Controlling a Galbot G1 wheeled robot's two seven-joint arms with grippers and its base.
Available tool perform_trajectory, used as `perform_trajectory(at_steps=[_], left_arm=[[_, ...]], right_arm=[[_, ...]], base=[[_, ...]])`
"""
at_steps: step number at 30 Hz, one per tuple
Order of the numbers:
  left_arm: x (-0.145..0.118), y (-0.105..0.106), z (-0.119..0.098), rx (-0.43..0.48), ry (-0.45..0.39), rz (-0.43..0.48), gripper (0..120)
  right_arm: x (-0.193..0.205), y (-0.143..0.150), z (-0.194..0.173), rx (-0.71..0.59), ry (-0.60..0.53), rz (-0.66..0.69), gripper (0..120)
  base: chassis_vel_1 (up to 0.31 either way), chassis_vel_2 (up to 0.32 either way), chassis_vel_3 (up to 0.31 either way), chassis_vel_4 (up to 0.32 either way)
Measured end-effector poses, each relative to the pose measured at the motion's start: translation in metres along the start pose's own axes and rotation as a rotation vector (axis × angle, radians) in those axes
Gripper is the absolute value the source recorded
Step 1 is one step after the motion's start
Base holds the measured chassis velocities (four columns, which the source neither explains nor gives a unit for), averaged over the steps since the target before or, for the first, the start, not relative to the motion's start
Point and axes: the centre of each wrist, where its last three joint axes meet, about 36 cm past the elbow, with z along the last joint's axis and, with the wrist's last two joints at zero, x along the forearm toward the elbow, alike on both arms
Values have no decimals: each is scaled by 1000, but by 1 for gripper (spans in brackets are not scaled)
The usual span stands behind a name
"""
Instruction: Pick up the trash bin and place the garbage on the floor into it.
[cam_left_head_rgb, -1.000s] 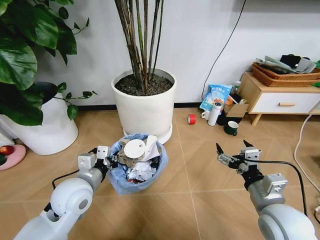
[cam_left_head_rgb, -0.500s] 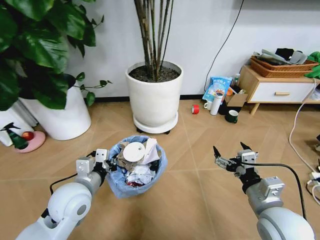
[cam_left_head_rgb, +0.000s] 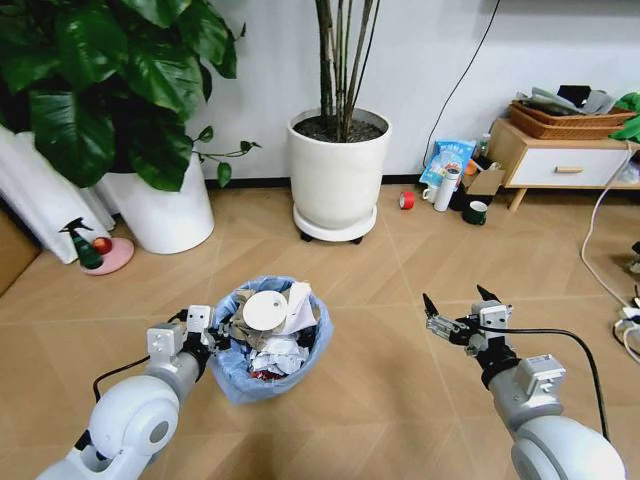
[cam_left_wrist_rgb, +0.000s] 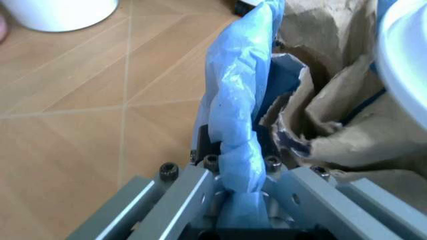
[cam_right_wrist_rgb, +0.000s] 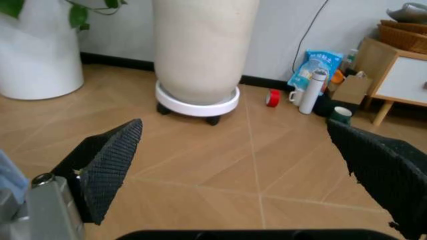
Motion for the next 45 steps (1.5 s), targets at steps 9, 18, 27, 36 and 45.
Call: perform_trajectory(at_steps=[9,18,27,36,45], left_arm=[[0,-1,0,4,-3,0,0],[0,-1,1,9,-5,-3,0],[0,-3,4,14,0,-4,0],[-1,-3,4,23,-5,-7,0],[-1,-3,4,23,-6,-10,0]], right_arm=[[-2,-2,1,6,2,-2,100],[-5,-10,4,3,10,9,100],[-6,-14,6,-4,18,13,100],[-9,-15,14,-51,17,19,100],[-9,-15,14,-54,18,21,100]], base=[[388,-26,-376,26],[355,-27,-358,14],[321,-94,-313,95],[142,-78,-153,83],[-38,17,40,-22]])
